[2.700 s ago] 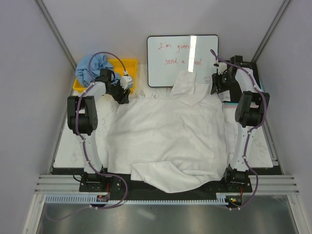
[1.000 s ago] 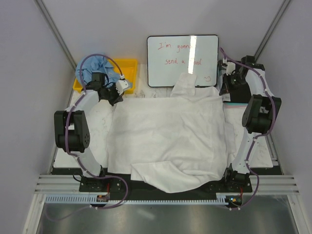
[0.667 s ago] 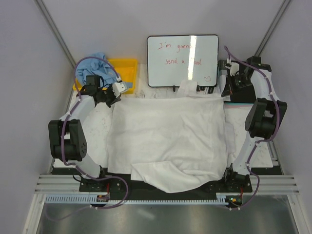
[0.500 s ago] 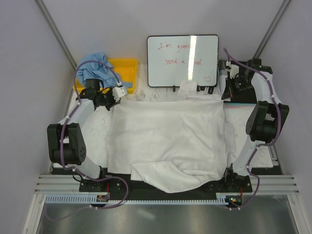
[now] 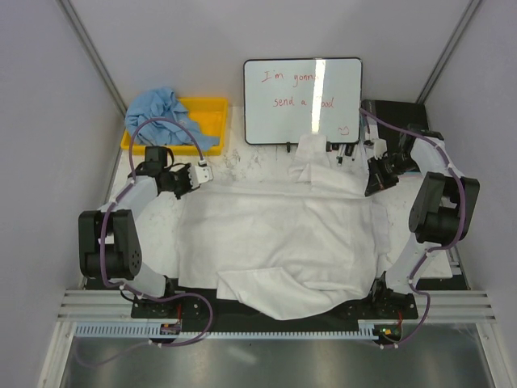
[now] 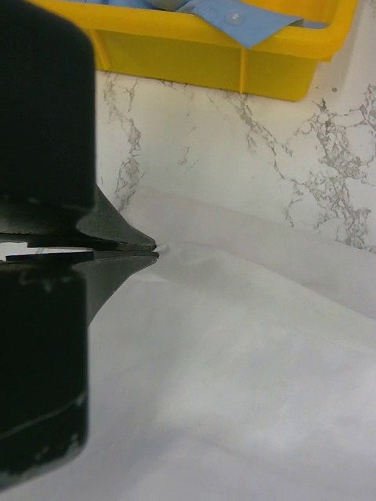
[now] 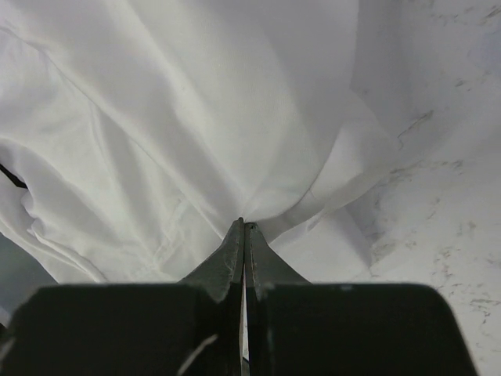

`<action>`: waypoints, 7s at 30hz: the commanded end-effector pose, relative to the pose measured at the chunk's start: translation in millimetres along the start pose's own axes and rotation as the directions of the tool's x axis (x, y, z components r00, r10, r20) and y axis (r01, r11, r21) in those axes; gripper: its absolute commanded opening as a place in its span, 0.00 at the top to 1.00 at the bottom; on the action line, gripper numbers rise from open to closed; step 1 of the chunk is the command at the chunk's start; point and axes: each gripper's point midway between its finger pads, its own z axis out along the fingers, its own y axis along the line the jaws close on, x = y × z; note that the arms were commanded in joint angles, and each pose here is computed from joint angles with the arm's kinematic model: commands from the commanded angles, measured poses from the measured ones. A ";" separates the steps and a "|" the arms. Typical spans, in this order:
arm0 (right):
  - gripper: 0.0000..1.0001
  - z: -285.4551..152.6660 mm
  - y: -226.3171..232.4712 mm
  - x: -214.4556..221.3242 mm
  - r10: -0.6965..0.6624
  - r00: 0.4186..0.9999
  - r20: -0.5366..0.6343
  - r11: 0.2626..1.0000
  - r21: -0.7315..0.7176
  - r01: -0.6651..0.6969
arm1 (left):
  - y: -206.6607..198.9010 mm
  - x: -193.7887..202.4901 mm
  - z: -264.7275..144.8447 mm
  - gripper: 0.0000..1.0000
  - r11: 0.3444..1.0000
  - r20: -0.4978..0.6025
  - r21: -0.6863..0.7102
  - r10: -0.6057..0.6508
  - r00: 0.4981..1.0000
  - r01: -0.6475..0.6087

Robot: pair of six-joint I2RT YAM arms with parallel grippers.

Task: Fold and stack the long sleeve shirts
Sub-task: Fold the shirt

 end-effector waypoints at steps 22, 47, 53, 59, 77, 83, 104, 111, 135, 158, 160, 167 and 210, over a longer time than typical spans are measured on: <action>0.47 -35.6 26.4 18.8 -0.104 0.994 -0.045 0.994 -0.029 0.103 | -17.3 -25.1 -38.1 0.50 0.991 0.011 0.134 -0.022 1.000 0.020; 0.70 46.8 -3.9 50.8 0.073 0.973 -0.220 0.997 0.045 -0.064 | -67.1 44.8 23.8 0.55 0.957 -0.303 0.229 -0.101 0.948 0.176; 0.61 3.3 5.3 14.3 -0.011 0.993 -0.113 1.000 0.002 0.012 | -70.1 25.0 7.7 0.53 0.951 -0.251 0.249 -0.120 0.961 0.184; 0.39 -48.3 -21.5 -23.0 -0.026 0.999 0.027 0.994 0.103 0.023 | -20.1 -39.0 -6.0 0.35 0.957 -0.082 0.172 -0.221 0.972 0.232; 0.41 21.3 -53.5 -22.3 -0.001 0.998 -0.069 0.996 0.094 0.008 | 8.6 16.6 55.2 0.32 0.936 -0.257 0.149 -0.274 0.927 0.318; 0.45 36.2 -38.6 2.8 -0.008 0.992 -0.123 0.999 0.032 0.012 | -2.9 23.2 57.8 0.32 0.927 -0.273 0.168 -0.283 0.920 0.335; 0.74 25.8 -87.4 -92.4 -0.070 0.997 0.015 0.967 0.248 0.064 | 81.7 18.1 66.7 0.87 0.960 -0.265 -0.026 -0.275 0.924 0.278; 0.33 -29.7 -57.0 -107.4 -0.099 0.985 0.143 0.970 0.236 0.063 | 37.7 -25.3 31.2 0.46 0.968 -0.144 0.056 -0.235 0.961 0.245; 0.37 72.3 -7.8 -268.8 -0.372 0.881 0.292 0.888 0.390 0.245 | 14.5 -78.0 3.6 0.40 0.931 0.030 0.105 -0.354 0.935 0.349; 0.50 118.3 -22.9 -250.3 -0.375 0.903 0.210 0.884 0.373 0.280 | 7.8 -69.4 2.3 0.39 0.942 0.003 0.098 -0.324 0.946 0.322; 0.58 117.6 -22.5 -249.7 -0.376 0.903 0.210 0.884 0.374 0.281 | 6.7 -68.0 3.2 0.39 0.941 -0.001 0.101 -0.325 0.946 0.324; 1.00 89.2 -8.6 -257.6 -0.408 0.882 0.237 0.870 0.394 0.296 | 11.1 -73.3 2.5 0.39 0.935 0.013 0.099 -0.343 0.939 0.340; 1.00 -118.2 225.0 -90.5 -0.430 0.777 0.459 0.891 0.079 0.447 | -46.9 -415.3 3.7 0.09 0.975 0.492 -0.072 0.219 0.842 -0.212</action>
